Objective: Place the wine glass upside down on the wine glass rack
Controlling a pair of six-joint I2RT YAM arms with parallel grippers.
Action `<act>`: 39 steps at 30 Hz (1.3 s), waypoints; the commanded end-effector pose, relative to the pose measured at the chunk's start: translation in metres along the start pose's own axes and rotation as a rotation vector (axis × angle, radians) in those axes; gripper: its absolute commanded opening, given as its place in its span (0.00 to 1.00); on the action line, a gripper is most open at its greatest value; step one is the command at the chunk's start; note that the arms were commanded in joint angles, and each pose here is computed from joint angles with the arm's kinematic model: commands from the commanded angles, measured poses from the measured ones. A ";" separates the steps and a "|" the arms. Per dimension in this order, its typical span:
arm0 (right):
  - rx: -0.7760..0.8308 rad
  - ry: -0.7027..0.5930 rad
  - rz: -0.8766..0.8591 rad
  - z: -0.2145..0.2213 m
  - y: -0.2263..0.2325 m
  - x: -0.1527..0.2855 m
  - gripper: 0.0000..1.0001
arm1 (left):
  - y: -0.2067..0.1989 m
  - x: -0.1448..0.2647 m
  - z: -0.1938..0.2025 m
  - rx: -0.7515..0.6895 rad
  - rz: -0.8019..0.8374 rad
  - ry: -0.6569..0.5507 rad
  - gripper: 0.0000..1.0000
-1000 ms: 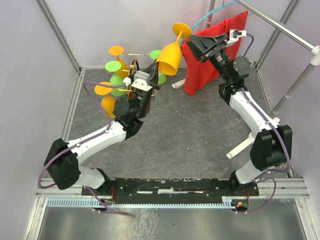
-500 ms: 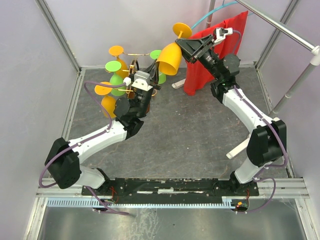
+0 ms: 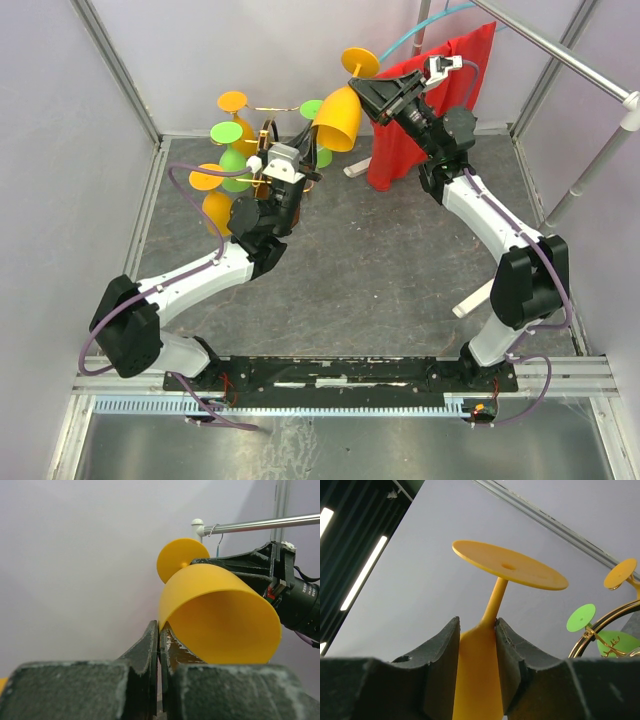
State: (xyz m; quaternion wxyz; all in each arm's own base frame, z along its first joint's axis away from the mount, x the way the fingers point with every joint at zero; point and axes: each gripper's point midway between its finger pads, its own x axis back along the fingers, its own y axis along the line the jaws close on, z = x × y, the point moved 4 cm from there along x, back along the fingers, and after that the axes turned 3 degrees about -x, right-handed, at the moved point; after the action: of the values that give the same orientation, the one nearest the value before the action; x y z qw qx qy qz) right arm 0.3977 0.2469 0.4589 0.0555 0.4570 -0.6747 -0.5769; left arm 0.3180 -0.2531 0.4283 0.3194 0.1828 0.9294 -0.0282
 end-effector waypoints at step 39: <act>0.411 0.050 0.019 -0.013 0.044 -0.018 0.01 | 0.004 0.059 -0.002 0.014 0.141 0.179 0.89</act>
State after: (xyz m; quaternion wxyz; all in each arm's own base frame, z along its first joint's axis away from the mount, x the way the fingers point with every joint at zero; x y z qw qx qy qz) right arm 0.4052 0.2569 0.4802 0.0312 0.4647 -0.7251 -0.5072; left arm 0.2903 -0.2417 0.3996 0.2612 0.2442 0.9338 0.0136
